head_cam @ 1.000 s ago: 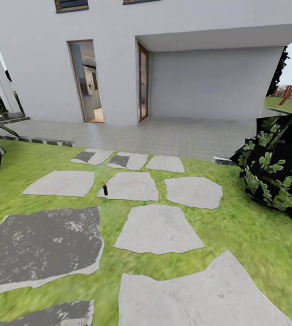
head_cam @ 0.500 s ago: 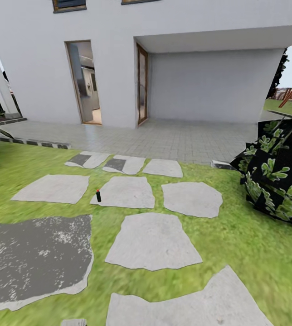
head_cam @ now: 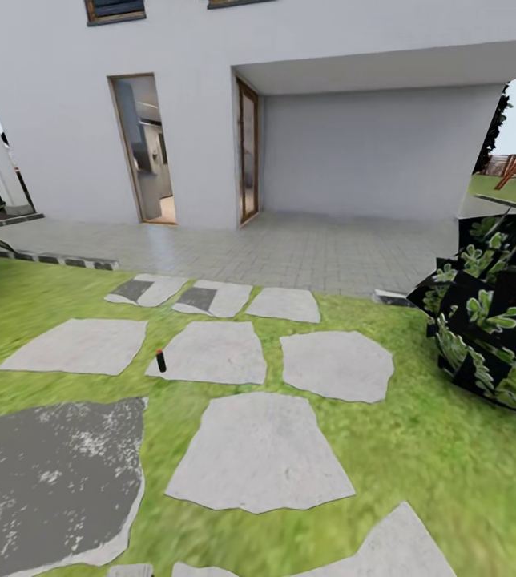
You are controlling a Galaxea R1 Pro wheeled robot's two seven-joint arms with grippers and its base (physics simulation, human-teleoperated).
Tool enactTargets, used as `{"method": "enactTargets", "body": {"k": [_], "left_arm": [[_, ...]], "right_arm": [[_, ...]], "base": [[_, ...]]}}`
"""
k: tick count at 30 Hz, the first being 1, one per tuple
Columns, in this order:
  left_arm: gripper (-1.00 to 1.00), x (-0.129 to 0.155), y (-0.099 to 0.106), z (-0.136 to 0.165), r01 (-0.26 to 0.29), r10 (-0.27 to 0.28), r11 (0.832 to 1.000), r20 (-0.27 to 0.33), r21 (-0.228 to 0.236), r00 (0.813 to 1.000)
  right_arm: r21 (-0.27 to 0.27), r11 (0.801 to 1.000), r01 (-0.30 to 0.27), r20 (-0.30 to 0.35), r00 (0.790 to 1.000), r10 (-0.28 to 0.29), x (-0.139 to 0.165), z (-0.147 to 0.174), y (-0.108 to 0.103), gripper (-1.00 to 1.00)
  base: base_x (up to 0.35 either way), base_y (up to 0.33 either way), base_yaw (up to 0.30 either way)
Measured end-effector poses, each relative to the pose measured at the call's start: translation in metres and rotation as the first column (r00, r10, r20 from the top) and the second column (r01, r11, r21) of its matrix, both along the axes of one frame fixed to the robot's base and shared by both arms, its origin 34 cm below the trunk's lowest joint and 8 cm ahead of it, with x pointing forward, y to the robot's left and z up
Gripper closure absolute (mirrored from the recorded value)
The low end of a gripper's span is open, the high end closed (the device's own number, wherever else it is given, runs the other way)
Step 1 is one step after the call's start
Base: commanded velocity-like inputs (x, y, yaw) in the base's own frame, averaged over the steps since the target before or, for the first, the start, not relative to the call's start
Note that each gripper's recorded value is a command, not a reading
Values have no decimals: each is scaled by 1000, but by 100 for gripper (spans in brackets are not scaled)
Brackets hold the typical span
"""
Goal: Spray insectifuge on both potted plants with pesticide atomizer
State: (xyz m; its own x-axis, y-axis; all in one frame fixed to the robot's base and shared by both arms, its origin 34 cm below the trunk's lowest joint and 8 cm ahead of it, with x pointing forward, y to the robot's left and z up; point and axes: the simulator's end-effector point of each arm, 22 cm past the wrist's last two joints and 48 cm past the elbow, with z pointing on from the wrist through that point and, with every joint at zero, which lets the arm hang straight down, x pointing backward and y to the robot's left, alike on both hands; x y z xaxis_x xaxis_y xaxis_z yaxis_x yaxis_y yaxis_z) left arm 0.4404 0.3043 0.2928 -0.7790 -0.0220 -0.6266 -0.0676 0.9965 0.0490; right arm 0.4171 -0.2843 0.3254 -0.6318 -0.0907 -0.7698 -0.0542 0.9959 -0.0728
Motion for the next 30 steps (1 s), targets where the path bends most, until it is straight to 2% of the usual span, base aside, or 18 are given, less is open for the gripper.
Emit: {"method": "enactTargets", "body": {"k": [12, 21, 30], "left_arm": [[-100, 0, 0, 0, 0, 0, 1000, 0, 0, 1000], [-100, 0, 0, 0, 0, 0, 1000, 0, 0, 1000], [-100, 0, 0, 0, 0, 0, 1000, 0, 0, 1000]], "right_arm": [[0, 1000, -1, 0, 1000, 1, 0, 0, 0, -100], [1, 1000, -3, 1, 1000, 3, 0, 0, 1, -100], [6, 1000, -4, 1, 1000, 4, 0, 0, 4, -100]], "base": [[303, -144, 6], [311, -135, 186], [312, -132, 21]]}}
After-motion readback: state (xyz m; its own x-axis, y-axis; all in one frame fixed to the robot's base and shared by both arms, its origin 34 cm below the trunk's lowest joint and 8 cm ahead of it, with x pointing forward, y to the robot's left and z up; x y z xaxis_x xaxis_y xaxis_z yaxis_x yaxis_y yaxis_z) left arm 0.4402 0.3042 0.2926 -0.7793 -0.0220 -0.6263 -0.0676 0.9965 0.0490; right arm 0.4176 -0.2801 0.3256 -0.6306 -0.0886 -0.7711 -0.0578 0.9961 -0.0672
